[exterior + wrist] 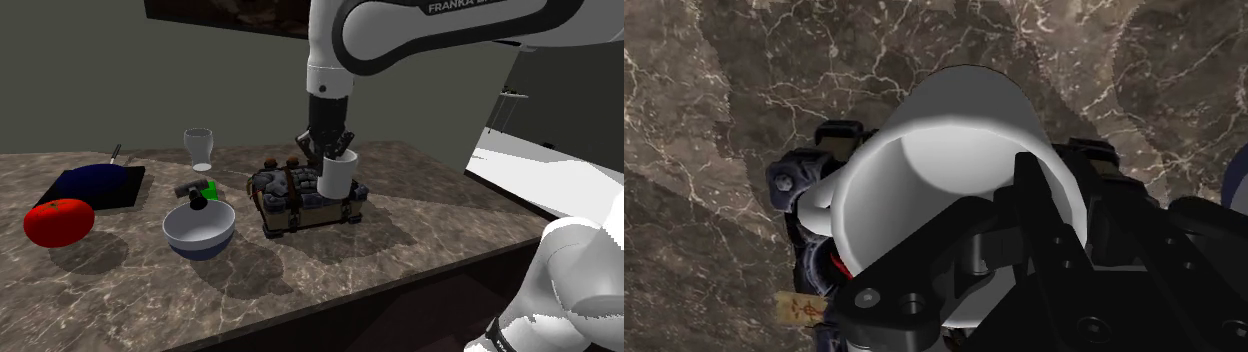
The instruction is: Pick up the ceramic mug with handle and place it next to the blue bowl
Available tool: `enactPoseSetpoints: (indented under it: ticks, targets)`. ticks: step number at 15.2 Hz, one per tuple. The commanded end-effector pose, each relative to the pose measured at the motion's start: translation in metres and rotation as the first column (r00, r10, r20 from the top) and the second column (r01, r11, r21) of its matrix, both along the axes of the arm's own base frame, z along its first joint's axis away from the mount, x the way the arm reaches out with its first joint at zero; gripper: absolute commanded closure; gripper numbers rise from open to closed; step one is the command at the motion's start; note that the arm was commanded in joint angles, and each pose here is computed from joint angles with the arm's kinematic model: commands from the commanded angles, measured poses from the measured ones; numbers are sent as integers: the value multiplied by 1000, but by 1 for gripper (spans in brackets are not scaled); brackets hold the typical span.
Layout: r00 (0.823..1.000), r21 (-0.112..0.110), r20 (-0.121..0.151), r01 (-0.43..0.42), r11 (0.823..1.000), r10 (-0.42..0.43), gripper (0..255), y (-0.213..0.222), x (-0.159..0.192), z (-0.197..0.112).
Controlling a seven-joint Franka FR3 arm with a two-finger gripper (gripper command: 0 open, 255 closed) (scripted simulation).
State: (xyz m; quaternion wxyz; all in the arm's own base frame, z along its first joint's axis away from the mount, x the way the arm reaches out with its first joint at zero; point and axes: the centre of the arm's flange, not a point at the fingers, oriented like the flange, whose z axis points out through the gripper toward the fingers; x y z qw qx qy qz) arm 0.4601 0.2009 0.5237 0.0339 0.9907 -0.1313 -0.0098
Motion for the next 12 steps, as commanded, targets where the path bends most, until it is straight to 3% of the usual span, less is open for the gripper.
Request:
enactPoseSetpoints:
  ticks: [1, 12]
  targets:
    - [1000, 0, 0, 2, 1000, -2, 255, 22, -10, -1]
    - [1000, 0, 0, 2, 1000, -2, 255, 156, -66, 0]
